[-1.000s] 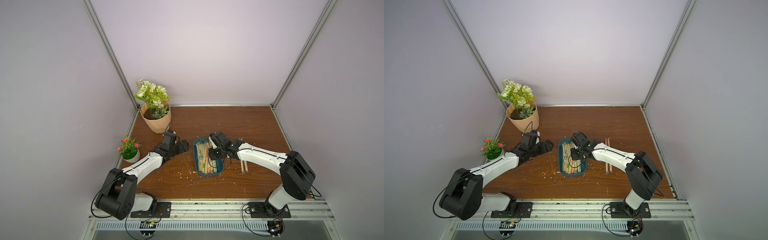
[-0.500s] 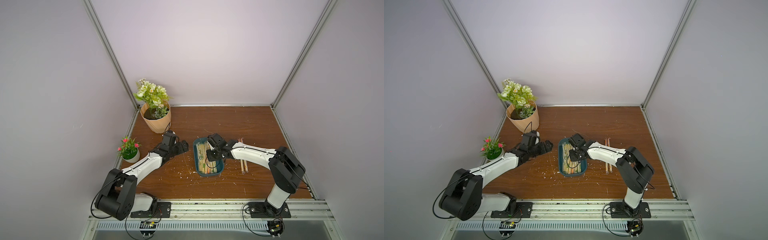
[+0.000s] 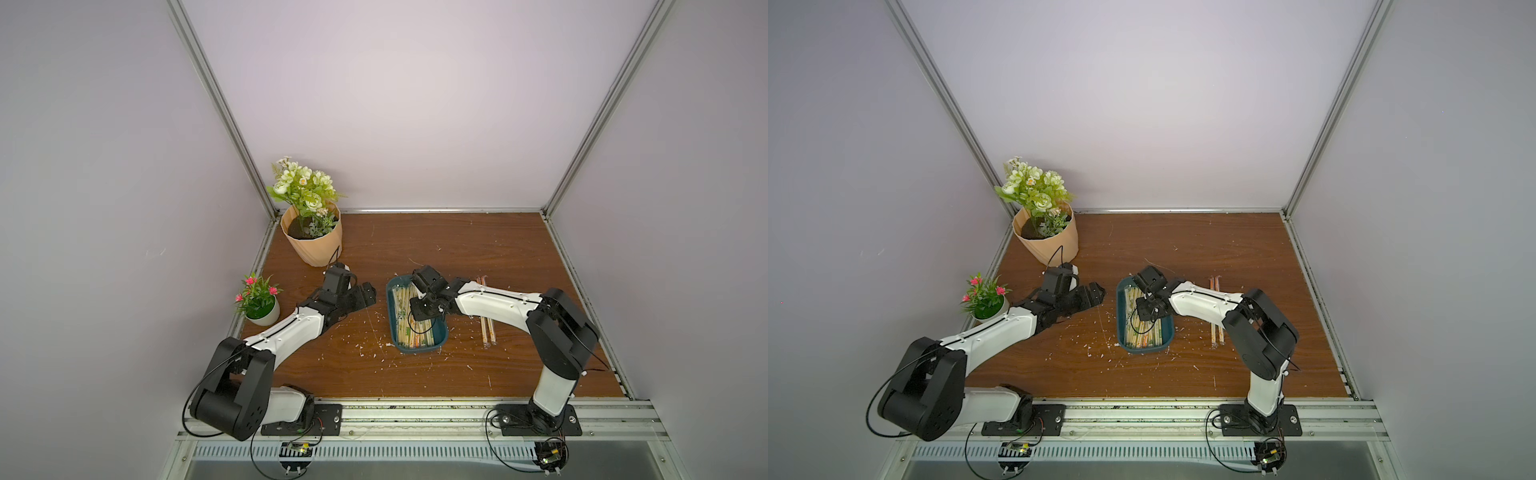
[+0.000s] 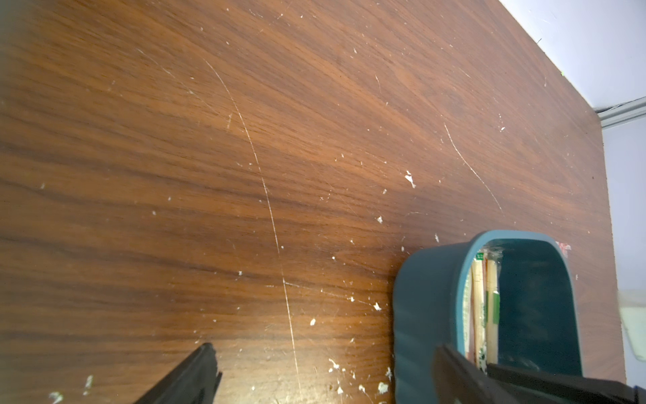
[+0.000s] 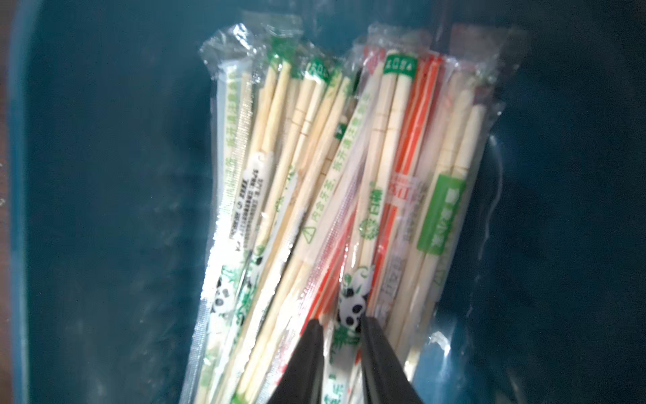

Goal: Take the paired disposable chopsticks out of the storage box
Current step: Pick up the paired disposable chopsticks from the storage box.

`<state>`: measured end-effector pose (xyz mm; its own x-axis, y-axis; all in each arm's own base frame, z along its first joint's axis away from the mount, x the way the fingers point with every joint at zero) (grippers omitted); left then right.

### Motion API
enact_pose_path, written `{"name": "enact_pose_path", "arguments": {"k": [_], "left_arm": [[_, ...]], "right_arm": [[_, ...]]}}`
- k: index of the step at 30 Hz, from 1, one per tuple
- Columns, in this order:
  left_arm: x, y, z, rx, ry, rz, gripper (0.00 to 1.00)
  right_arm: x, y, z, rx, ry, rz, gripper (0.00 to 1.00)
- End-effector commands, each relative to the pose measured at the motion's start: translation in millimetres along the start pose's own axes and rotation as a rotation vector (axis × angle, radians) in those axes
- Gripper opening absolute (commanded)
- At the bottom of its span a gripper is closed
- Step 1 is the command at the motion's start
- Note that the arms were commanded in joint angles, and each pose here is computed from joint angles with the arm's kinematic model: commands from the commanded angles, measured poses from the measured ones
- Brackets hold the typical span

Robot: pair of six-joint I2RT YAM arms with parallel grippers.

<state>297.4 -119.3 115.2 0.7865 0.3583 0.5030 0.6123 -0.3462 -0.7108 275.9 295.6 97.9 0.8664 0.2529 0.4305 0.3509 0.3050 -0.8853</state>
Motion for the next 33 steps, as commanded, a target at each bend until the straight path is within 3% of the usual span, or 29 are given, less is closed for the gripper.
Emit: {"name": "enact_pose_path", "arguments": {"k": [1, 11, 20, 33], "left_arm": [[1, -1, 2, -0.007, 0.002, -0.006, 0.98], [-1, 1, 3, -0.012, -0.004, -0.003, 0.98], [-3, 2, 4, -0.014, -0.003, 0.001, 0.98], [2, -2, -2, -0.032, 0.007, -0.006, 0.98]], "right_arm": [[8, -2, 3, -0.013, -0.017, -0.021, 0.25], [7, 4, 3, -0.02, -0.023, -0.01, 0.25], [8, 3, 3, -0.017, -0.024, -0.009, 0.15], [27, -38, 6, -0.013, -0.014, -0.087, 0.11]]}}
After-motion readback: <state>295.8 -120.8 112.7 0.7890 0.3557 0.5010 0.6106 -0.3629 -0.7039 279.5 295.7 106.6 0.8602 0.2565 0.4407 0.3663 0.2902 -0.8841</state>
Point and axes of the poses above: each gripper's point midway between its finger pads, its own y axis out along the fingers, its own z axis along the line the jaws close on, x = y × z, the point moved 5 cm from there along -y, back along the fingers
